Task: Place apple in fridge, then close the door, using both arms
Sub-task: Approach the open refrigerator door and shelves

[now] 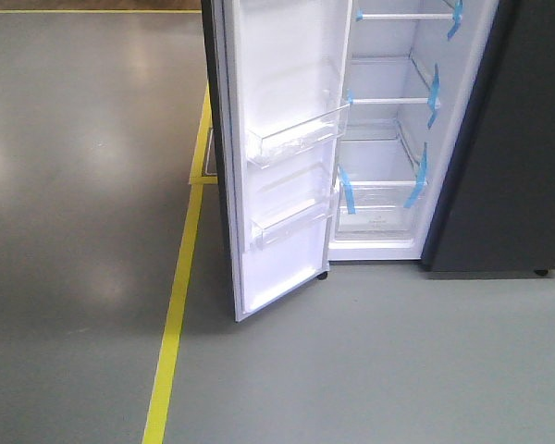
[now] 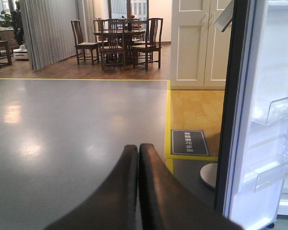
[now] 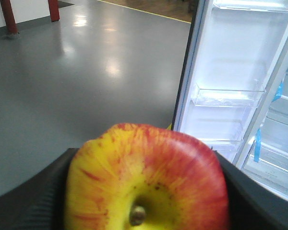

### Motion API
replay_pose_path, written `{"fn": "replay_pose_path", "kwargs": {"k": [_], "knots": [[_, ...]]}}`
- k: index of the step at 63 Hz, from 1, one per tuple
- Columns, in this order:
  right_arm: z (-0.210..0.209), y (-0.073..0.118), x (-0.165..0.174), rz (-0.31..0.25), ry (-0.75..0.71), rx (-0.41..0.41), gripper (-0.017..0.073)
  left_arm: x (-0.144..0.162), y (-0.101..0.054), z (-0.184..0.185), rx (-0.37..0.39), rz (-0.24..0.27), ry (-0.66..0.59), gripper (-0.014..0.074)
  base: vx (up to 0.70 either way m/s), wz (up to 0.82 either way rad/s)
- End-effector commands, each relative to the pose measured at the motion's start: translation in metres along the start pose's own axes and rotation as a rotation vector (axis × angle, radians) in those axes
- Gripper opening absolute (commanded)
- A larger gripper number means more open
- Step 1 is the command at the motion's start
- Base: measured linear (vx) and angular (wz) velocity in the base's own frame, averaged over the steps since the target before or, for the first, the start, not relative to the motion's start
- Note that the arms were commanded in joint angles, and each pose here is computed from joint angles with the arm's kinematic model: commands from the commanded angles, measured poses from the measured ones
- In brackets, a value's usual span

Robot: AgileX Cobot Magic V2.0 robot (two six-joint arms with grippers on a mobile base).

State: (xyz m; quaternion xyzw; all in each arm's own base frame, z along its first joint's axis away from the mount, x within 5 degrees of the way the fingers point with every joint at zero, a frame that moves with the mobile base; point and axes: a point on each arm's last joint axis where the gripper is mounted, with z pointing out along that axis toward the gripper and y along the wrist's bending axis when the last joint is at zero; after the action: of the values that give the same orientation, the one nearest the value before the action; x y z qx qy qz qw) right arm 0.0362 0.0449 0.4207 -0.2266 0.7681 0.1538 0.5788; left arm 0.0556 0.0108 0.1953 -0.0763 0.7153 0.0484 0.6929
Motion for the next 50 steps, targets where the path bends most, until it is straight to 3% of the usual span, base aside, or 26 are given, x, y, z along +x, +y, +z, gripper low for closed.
{"fn": "replay_pose_path", "kwargs": {"k": [1,50], "knots": [[-0.0027,-0.0007,-0.0119,0.006,-0.086,0.014,0.0003,0.0023,-0.0015,0.0002,0.02,-0.009,-0.058,-0.0008,0.16,-0.03],[-0.0027,-0.0007,-0.0119,0.006,-0.086,0.014,0.0003,0.0023,-0.0015,0.0002,0.02,-0.009,-0.058,-0.0008,0.16,0.0]]}}
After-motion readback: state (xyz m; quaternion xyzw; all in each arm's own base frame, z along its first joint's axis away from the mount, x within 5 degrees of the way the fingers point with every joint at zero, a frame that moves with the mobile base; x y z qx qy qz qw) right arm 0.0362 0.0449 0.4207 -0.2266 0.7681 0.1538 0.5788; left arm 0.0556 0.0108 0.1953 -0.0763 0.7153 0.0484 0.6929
